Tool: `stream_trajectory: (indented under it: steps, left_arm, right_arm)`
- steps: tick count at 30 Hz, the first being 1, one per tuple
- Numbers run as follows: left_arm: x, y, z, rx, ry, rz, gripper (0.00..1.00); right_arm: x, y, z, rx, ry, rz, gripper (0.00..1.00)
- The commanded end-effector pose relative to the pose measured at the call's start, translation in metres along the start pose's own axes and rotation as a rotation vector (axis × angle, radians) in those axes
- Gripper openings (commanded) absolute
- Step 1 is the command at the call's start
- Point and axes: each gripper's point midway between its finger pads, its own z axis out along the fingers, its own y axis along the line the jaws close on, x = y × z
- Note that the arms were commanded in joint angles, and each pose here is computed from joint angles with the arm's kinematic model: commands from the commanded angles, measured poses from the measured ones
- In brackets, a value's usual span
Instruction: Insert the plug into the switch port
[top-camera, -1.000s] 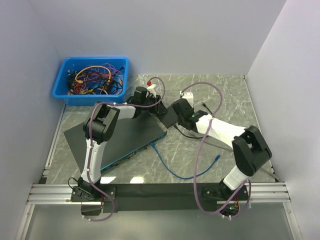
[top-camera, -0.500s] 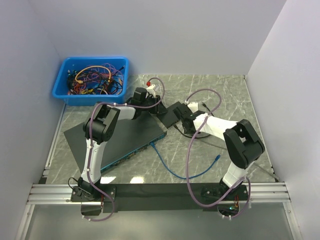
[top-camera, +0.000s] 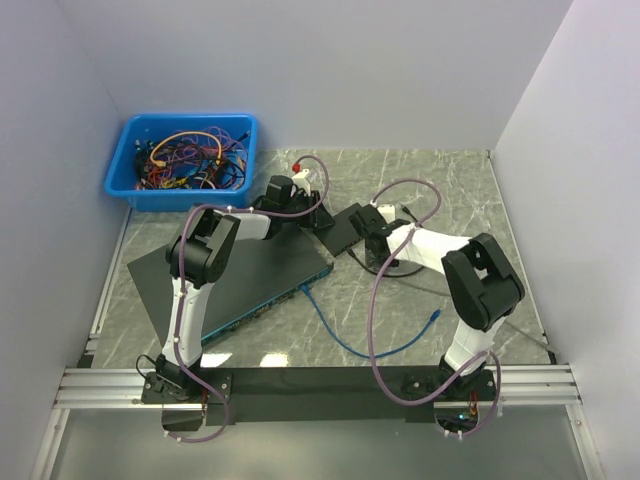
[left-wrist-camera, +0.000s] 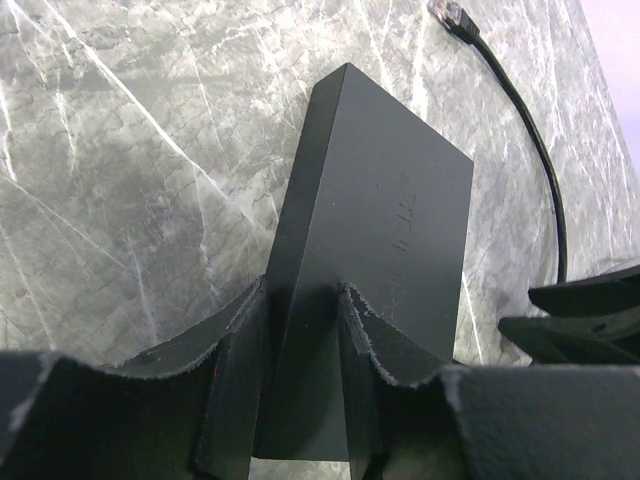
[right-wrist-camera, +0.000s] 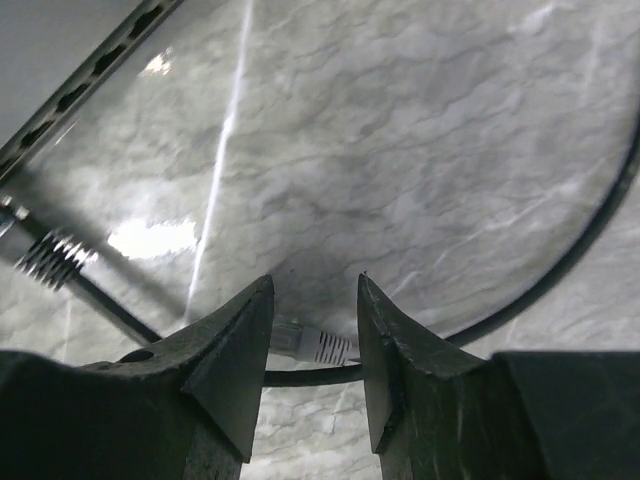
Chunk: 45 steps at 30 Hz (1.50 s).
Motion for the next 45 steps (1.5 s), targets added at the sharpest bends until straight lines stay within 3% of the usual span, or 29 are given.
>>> stream_trajectory:
  steps: [1,7,23,36,45]
  left_arm:
    - [0.061,0.035,-0.016,-0.118,0.177,-0.134,0.37]
    - [0.06,0.035,-0.015,-0.117,0.177,-0.144,0.37]
    - [0.061,0.036,-0.014,-0.12,0.182,-0.15,0.36]
    - [0.063,0.037,-0.012,-0.114,0.187,-0.154,0.35]
    - [0.064,0.037,-0.01,-0.108,0.192,-0.158,0.35]
  right_arm:
    - [-0.002,0.008,-0.016,-0.096,-0.015,0.014,0.47]
    - [-0.02,0.011,-0.038,-0.169,-0.09,0.039,0.47]
    - [-0.008,0.024,-0.01,-0.141,-0.001,-0.009,0.49]
    - [0.026,0.007,-0.006,-0.095,0.079,-0.006,0.51]
    - [0.024,-0.007,-0.006,-0.017,0.1,-0.016,0.51]
